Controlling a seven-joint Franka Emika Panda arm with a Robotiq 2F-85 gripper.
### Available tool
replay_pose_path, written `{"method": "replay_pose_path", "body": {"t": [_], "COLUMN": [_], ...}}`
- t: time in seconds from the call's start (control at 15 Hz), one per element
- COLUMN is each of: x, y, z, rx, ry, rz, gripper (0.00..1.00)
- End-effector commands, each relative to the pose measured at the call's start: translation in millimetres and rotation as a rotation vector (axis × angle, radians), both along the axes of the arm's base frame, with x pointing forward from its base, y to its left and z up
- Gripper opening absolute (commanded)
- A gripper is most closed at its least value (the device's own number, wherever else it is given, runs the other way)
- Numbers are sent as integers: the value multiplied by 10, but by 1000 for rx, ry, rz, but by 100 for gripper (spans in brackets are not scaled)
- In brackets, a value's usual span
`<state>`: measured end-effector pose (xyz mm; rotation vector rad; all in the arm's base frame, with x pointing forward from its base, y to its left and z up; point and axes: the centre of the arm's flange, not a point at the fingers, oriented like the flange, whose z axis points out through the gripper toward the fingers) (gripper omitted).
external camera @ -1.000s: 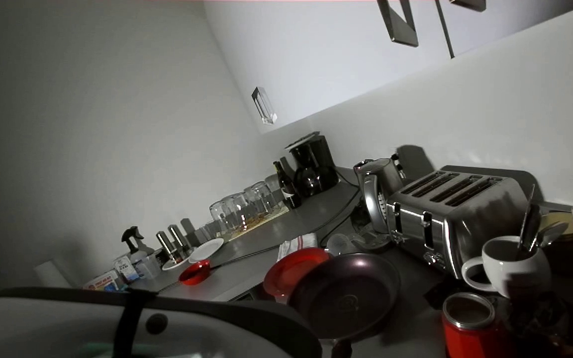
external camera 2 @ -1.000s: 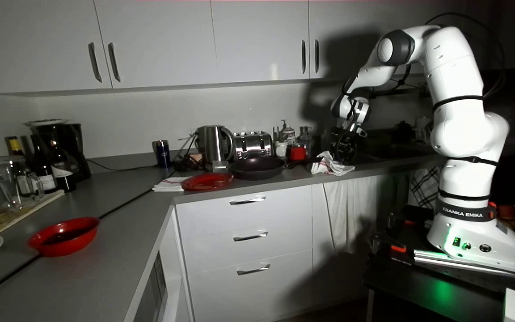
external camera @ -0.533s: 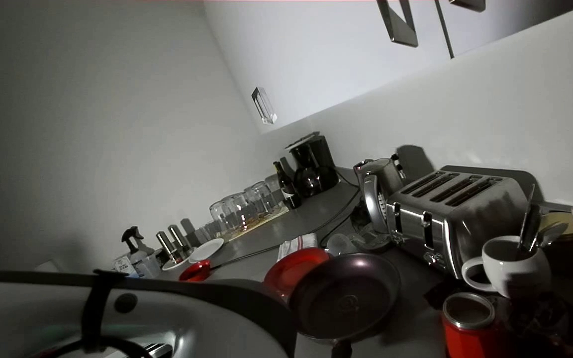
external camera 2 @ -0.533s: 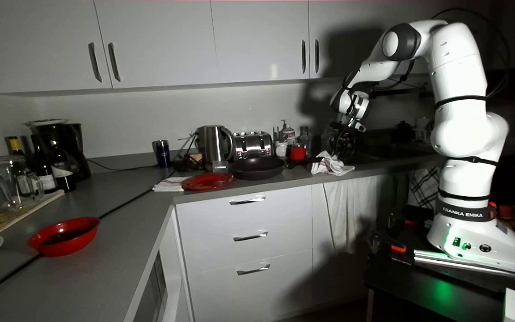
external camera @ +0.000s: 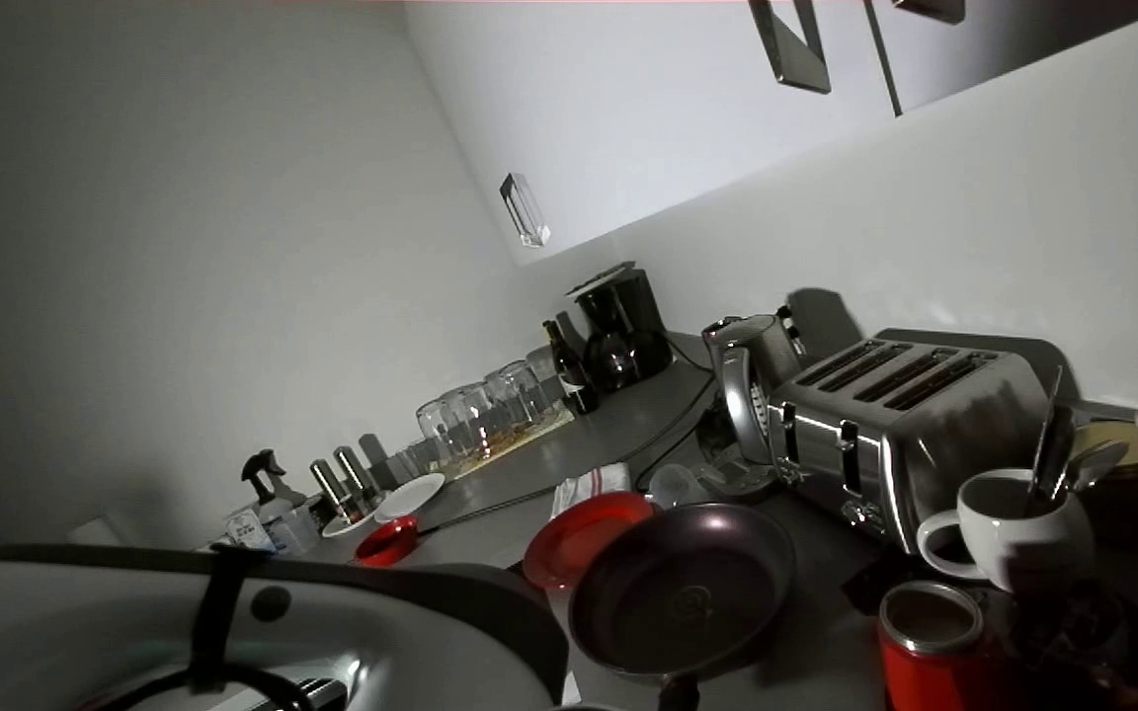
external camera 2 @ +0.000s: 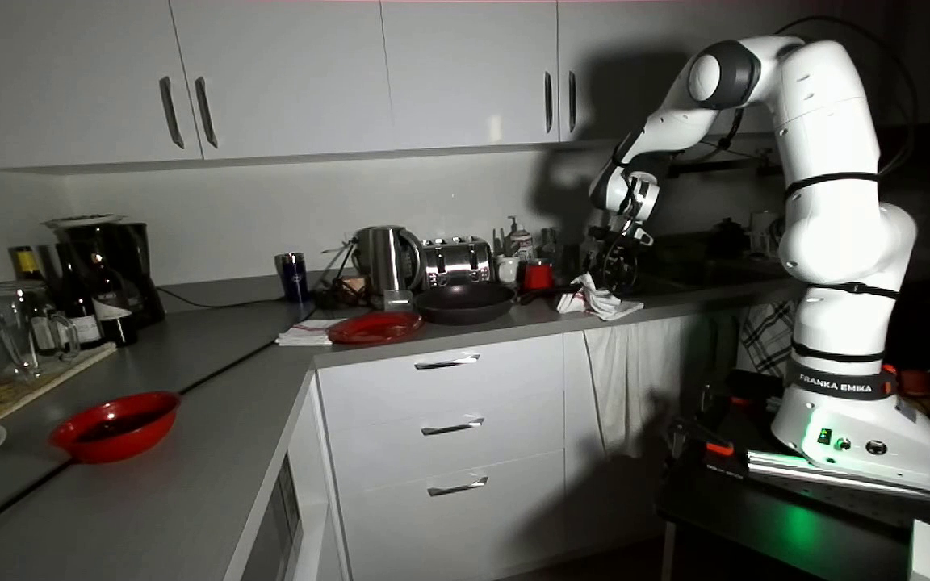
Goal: Use the white towel to wipe the right side of the countertop
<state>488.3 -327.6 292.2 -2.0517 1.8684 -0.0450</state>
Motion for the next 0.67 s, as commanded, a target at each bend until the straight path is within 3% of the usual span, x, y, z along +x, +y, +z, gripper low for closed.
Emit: {"method": "replay_pose_path", "body": {"t": [0.0, 0.27, 0.33, 0.47, 0.6], "x": [-74, -81, -71, -60, -62], "y": [32, 17, 7, -8, -16], "z": [-24, -12, -32, -78, -105], "rx": [-22, -51, -53, -50, -52], "ry": [6, 11, 17, 32, 39], "rz": [21, 31, 34, 41, 45], "gripper": [100, 100, 75, 68, 53]}}
